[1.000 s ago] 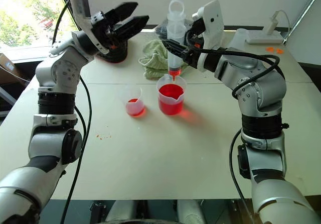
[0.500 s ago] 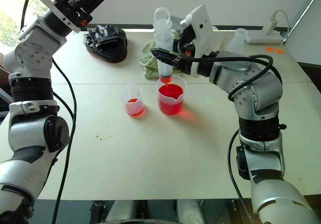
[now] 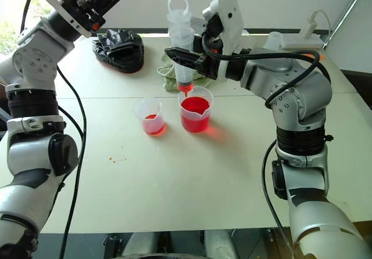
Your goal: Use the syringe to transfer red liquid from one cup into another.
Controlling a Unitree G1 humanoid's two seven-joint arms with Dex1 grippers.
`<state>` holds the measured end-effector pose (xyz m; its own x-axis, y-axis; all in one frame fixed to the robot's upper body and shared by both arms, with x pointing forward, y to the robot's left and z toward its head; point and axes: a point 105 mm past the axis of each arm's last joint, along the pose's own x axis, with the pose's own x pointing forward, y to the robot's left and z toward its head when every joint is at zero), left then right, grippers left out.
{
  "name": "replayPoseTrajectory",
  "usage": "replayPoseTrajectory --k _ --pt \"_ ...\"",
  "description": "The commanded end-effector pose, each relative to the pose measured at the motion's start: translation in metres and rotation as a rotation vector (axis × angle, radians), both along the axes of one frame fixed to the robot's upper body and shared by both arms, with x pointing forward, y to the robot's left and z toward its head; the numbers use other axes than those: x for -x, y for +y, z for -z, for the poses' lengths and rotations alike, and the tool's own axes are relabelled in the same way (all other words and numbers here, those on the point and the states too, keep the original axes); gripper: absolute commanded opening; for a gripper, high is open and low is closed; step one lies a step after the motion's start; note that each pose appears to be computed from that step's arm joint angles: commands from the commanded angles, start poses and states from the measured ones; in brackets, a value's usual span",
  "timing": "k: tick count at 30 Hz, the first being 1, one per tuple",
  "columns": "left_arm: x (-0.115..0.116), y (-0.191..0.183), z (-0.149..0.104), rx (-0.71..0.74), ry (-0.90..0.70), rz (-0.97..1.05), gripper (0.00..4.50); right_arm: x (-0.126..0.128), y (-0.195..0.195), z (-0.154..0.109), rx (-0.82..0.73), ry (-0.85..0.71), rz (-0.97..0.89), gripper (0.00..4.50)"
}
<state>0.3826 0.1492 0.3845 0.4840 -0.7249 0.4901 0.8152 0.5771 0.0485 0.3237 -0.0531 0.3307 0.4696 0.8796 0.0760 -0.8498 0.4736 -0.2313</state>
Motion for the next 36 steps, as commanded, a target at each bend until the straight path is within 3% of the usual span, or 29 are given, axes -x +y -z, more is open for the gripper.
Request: replayPoseTrajectory --k 1,15,20,25,36 --pt "0.016 0.003 -0.024 0.004 -0.091 0.004 3.91 0.011 0.008 -0.019 -0.024 -0.061 -0.07 1.68" --pt "0.037 0.018 -0.045 -0.026 -0.127 -0.033 3.91 0.02 0.08 -0.007 -0.053 -0.014 -0.295 1.68" --pt "0.048 0.019 -0.047 -0.041 -0.137 -0.037 3.91 0.009 0.103 0.016 -0.051 0.049 -0.326 1.68" --pt "0.059 0.017 -0.05 -0.038 -0.119 -0.008 3.91 -0.001 0.108 0.036 -0.009 0.061 -0.322 1.68" --pt "0.076 0.007 -0.042 -0.075 -0.089 0.047 3.91 -0.016 0.105 0.046 0.043 0.017 -0.276 1.68"
